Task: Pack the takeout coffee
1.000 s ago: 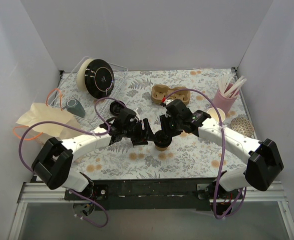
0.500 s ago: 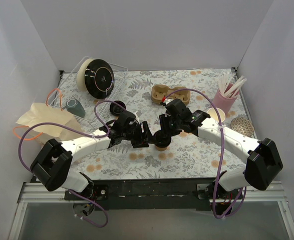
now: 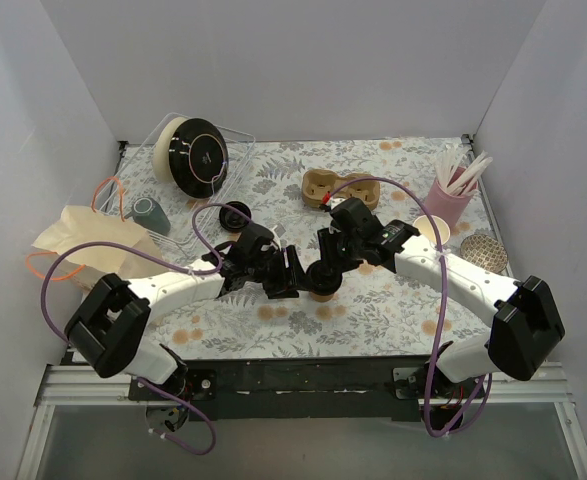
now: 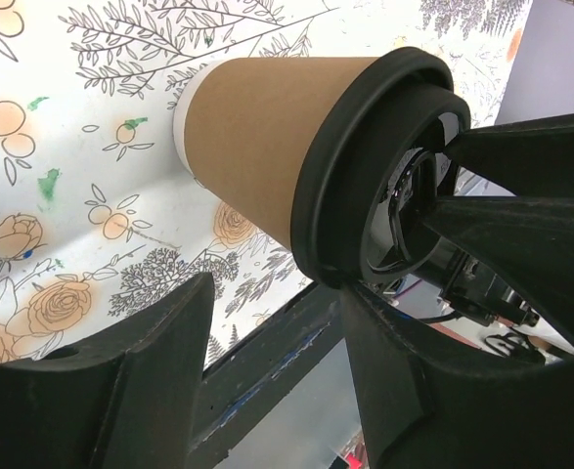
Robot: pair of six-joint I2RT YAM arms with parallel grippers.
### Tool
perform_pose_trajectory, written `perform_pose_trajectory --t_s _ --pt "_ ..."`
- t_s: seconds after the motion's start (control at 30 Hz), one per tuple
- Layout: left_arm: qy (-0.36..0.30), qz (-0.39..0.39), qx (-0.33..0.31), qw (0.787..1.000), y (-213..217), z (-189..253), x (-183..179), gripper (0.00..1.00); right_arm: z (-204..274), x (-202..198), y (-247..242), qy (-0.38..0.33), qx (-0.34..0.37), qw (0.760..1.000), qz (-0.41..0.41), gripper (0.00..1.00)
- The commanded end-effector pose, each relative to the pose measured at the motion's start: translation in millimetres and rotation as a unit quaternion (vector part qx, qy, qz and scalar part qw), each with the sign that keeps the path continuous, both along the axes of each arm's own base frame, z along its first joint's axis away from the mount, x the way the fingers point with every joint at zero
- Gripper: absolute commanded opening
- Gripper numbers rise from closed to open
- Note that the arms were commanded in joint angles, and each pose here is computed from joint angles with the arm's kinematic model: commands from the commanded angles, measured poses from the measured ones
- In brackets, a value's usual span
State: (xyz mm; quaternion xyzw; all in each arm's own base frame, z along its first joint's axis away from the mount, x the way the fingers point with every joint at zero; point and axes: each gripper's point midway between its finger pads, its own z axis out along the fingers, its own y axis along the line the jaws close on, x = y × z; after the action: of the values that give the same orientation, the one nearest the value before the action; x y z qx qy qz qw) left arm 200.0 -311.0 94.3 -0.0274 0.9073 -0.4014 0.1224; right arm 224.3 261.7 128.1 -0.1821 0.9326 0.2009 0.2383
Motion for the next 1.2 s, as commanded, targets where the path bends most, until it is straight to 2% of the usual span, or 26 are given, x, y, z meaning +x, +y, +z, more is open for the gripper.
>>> perform_pose_trajectory --t_s 0.0,0.1,0.33,0.5,0.6,0.63,0.7,0.8,0.83,0.87,1.0,1.13,1.17 --pt "0.004 0.002 0.015 1.000 3.3 -15.2 -2.4 0.53 -44.5 -23.2 -23.6 0.063 -0.067 0.996 -0.001 0.41" --pt "0.009 0.011 0.028 0.999 9.5 -24.1 -5.0 0.52 -49.6 -26.2 -26.5 0.068 -0.071 0.995 -0.002 0.41" --pt "0.036 0.033 0.113 0.992 40.5 -61.6 -17.0 0.50 -65.7 -39.6 -32.7 0.088 -0.072 0.993 0.002 0.41" --pt "0.042 0.034 0.124 0.991 47.0 -65.6 -22.5 0.50 -71.5 -45.1 -36.9 0.095 -0.076 0.993 0.002 0.41" --pt "0.009 0.028 0.106 0.994 33.5 -35.3 -5.9 0.55 -59.2 -36.4 -30.2 0.082 -0.070 0.994 0.005 0.41" --pt "-0.011 0.021 0.098 0.995 24.5 -13.8 5.1 0.60 -56.6 -33.8 -28.0 0.081 -0.070 0.994 0.005 0.41" --pt "-0.034 0.016 0.092 0.995 17.8 8.8 15.3 0.65 -44.7 -27.1 -23.0 0.073 -0.068 0.995 0.007 0.42" --pt "-0.073 0.009 0.080 0.994 11.7 49.6 26.9 0.71 -14.7 -12.4 -8.0 0.052 -0.047 0.998 0.008 0.49" --pt "-0.076 0.008 0.085 0.994 14.5 55.2 26.1 0.72 5.4 -2.7 1.5 0.033 -0.028 0.999 0.009 0.53" --pt "-0.097 0.010 0.070 0.993 13.7 75.1 28.4 0.78 12.8 0.5 4.3 0.026 -0.023 0.999 0.009 0.55" --pt "-0.127 0.014 0.040 0.991 17.9 110.2 23.1 0.87 43.5 10.0 13.9 0.002 0.002 1.000 0.007 0.66" --pt "-0.139 0.011 0.019 0.990 26.4 132.4 9.3 0.96 47.5 7.0 8.8 -0.004 0.001 1.000 0.007 0.72" --pt "-0.141 0.010 0.015 0.990 28.0 137.2 6.4 0.98 41.7 2.5 7.0 -0.002 -0.004 1.000 0.016 0.79"
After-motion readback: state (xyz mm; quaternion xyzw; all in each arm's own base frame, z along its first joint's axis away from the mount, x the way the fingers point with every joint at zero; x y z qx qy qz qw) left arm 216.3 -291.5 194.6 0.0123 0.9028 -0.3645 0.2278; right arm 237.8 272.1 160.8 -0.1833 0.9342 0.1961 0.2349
